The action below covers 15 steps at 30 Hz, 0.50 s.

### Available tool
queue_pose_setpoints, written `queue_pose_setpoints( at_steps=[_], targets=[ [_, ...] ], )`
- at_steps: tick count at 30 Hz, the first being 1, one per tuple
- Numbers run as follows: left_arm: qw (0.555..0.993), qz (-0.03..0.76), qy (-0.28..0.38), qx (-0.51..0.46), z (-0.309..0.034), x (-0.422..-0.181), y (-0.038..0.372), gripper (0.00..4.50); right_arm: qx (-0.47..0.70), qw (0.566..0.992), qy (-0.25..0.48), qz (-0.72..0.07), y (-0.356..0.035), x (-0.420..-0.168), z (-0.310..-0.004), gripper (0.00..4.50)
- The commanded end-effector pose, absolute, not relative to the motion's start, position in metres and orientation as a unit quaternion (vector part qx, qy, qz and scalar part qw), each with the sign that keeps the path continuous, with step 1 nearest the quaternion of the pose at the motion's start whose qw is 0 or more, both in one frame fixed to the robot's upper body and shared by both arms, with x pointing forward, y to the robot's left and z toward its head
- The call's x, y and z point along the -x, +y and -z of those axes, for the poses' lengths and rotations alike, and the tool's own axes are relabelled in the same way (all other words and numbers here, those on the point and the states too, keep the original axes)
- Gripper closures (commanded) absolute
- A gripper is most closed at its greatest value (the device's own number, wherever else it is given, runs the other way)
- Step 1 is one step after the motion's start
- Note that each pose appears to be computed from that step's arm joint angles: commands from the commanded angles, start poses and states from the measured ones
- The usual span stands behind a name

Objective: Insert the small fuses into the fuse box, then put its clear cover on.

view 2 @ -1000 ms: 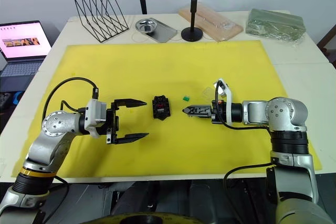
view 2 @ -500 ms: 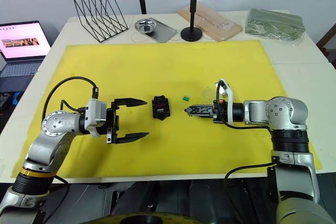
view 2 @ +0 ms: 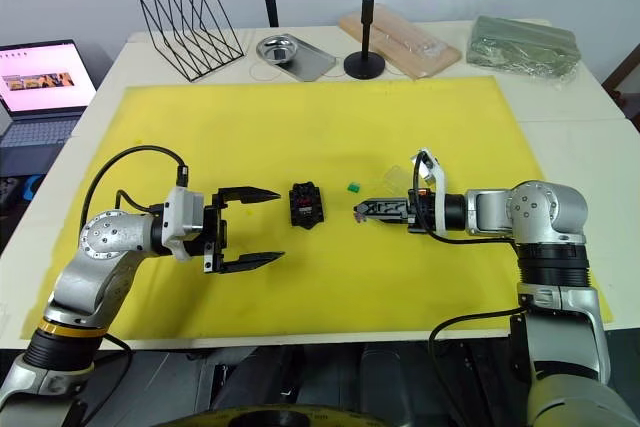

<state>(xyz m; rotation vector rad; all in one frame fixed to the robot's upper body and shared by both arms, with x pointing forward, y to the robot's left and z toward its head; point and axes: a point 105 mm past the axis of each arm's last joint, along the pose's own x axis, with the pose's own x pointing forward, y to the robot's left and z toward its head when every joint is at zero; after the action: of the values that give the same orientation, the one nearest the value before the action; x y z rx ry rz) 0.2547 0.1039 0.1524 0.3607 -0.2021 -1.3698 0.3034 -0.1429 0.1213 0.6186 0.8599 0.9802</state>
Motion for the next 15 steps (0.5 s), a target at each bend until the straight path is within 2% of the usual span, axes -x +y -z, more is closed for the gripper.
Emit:
queue_pose_setpoints(
  at_steps=[1,6,9,12,15],
  targets=[
    [0.747,0.632,-0.108,-0.178,-0.1613,-0.2527,0.0998,0.0,-0.284,0.746,0.397,-0.453,-0.1402,-0.3052,-0.1198,0.56],
    [0.747,0.63,-0.109,-0.18,-0.1606,-0.2522,0.0991,0.0,-0.289,0.742,0.398,-0.455,-0.1384,-0.3062,-0.1175,0.56],
    [0.748,0.63,-0.109,-0.179,-0.1605,-0.2518,0.0981,0.0,-0.289,0.742,0.398,-0.455,-0.1371,-0.3072,-0.1153,1.11],
    [0.748,0.629,-0.108,-0.18,-0.1602,-0.2519,0.0983,0.0,-0.286,0.74,0.397,-0.461,-0.1361,-0.3074,-0.114,2.11],
    [0.749,0.628,-0.107,-0.181,-0.1597,-0.253,0.099,0.0,-0.286,0.738,0.394,-0.467,-0.1349,-0.308,-0.115,2.11]
  ],
)
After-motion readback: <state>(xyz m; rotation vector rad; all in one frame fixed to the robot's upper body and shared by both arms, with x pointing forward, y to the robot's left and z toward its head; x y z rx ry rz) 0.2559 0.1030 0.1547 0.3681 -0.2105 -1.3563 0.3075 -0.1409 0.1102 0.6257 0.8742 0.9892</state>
